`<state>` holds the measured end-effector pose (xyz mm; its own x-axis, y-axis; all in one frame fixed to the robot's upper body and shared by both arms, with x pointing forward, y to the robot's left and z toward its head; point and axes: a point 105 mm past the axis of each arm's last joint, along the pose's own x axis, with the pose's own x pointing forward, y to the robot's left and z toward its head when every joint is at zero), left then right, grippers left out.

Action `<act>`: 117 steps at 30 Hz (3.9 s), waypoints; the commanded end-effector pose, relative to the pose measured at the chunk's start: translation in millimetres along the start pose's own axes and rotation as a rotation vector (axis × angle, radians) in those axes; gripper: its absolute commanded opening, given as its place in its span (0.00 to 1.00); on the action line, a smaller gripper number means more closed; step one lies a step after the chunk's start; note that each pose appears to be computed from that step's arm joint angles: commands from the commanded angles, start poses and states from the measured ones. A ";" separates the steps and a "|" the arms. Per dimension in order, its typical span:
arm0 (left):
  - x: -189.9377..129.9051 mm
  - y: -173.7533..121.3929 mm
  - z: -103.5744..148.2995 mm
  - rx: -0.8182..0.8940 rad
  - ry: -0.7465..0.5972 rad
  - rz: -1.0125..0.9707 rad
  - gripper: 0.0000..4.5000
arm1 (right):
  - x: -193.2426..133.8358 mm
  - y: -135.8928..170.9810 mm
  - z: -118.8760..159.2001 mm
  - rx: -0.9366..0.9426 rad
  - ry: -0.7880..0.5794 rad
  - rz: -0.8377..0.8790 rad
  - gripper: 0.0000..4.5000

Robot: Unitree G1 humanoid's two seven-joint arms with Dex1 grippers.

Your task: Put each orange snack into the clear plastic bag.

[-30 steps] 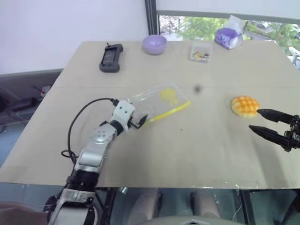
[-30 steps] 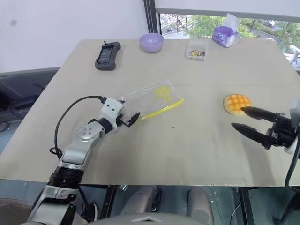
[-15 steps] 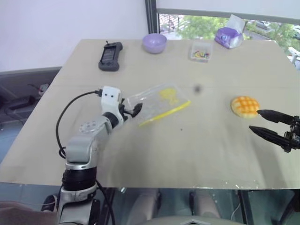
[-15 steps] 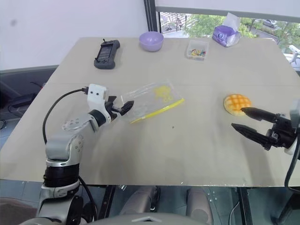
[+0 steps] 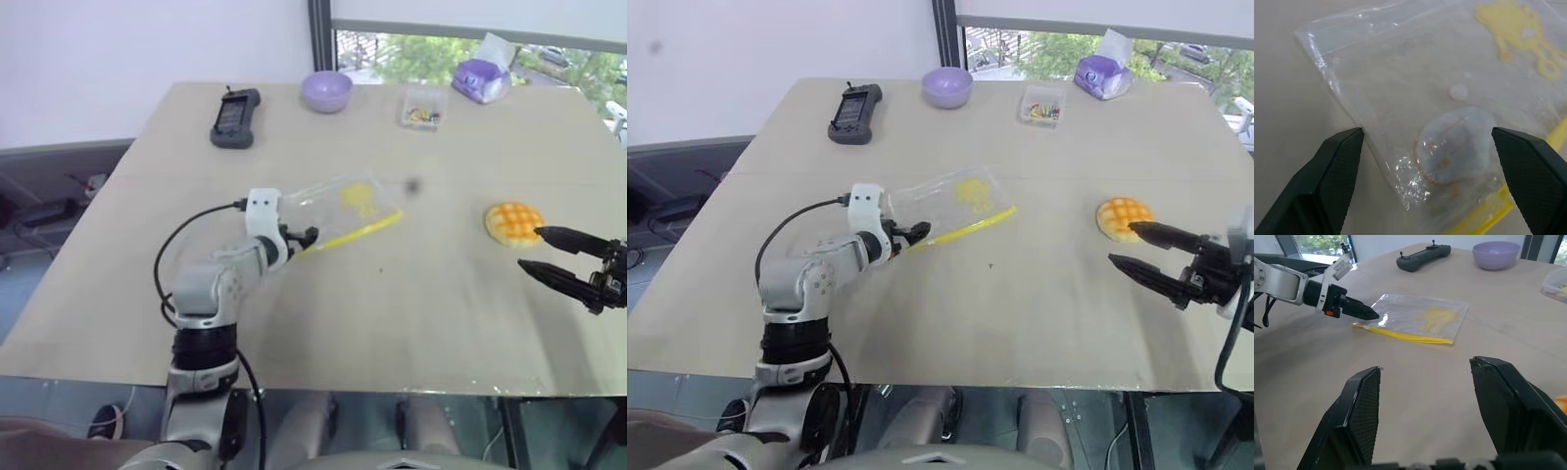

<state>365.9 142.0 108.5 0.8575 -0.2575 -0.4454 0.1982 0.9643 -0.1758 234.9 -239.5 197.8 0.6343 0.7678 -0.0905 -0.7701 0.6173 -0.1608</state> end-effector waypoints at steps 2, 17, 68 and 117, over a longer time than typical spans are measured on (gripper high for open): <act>7.4 17.3 -25.4 -0.032 0.124 0.100 0.99 | -2.0 0.6 8.2 -0.045 -0.022 -0.002 0.70; 14.1 15.4 -22.5 0.035 0.117 0.109 0.01 | -4.7 1.7 7.9 -0.048 -0.016 -0.011 0.70; -61.4 -102.4 88.3 -0.461 -0.324 -0.551 0.01 | 232.1 -36.4 -55.2 -0.646 0.164 -0.329 0.70; -84.8 -66.7 32.3 0.690 -0.391 -0.608 0.48 | 206.5 -53.2 -10.0 -0.684 0.307 -0.353 0.00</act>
<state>299.5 103.3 177.8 0.6103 -0.7809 -0.1327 0.7786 0.5606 0.2819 405.2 -118.3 158.9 0.8833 0.4086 -0.2297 -0.4259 0.4947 -0.7576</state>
